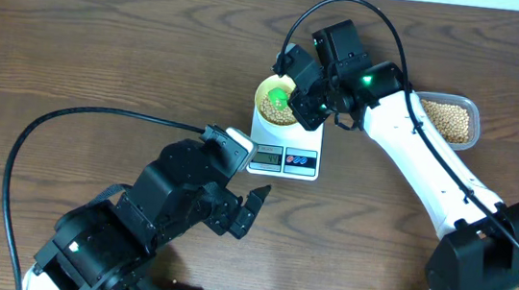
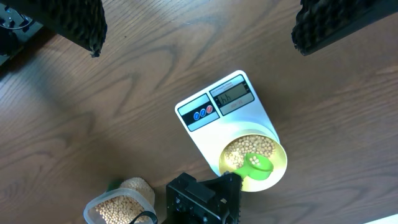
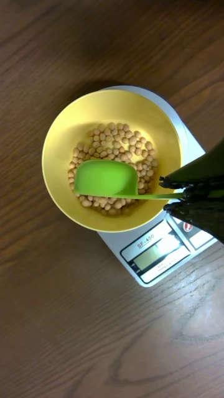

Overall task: Scoop item into bowl and weigh 50g on scale
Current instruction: 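Tip scoop with right gripper and shake beans into the yellow bowl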

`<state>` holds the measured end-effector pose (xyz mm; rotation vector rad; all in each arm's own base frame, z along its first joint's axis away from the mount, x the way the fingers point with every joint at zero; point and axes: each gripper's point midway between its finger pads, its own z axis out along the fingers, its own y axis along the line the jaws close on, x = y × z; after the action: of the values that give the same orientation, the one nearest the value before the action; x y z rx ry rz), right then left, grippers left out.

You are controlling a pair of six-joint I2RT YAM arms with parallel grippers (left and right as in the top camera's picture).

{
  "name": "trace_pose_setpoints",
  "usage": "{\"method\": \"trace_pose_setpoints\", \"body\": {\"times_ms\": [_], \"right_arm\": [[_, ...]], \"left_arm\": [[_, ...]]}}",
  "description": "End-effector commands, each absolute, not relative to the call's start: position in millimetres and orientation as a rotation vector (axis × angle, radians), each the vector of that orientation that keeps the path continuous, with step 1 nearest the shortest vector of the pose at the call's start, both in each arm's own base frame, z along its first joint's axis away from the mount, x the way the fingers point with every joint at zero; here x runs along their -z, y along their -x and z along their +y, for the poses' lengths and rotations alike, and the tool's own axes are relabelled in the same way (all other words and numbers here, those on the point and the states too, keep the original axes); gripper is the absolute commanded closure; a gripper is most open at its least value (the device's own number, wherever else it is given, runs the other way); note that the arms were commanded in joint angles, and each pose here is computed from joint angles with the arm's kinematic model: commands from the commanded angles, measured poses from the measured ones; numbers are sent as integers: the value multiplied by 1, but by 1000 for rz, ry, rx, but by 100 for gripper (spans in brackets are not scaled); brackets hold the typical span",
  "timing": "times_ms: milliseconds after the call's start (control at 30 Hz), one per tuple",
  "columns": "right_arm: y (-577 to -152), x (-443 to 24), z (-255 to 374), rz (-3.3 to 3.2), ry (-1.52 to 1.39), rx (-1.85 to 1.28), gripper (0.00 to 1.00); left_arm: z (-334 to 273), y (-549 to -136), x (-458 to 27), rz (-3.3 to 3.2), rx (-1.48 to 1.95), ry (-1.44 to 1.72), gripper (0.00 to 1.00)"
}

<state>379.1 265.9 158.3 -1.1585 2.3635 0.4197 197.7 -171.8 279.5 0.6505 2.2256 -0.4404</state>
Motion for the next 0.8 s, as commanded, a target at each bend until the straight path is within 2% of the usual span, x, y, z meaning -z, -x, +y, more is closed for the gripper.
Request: {"method": "trace_pose_setpoints", "body": {"times_ms": [0, 767], "right_arm": [[-381, -164, 269, 2369, 1128, -427, 99], [-380, -161, 262, 2431, 1063, -429, 99]], "left_arm": [[-171, -198, -283, 2219, 441, -643, 2], [-171, -199, -283, 2219, 441, -642, 2]]}}
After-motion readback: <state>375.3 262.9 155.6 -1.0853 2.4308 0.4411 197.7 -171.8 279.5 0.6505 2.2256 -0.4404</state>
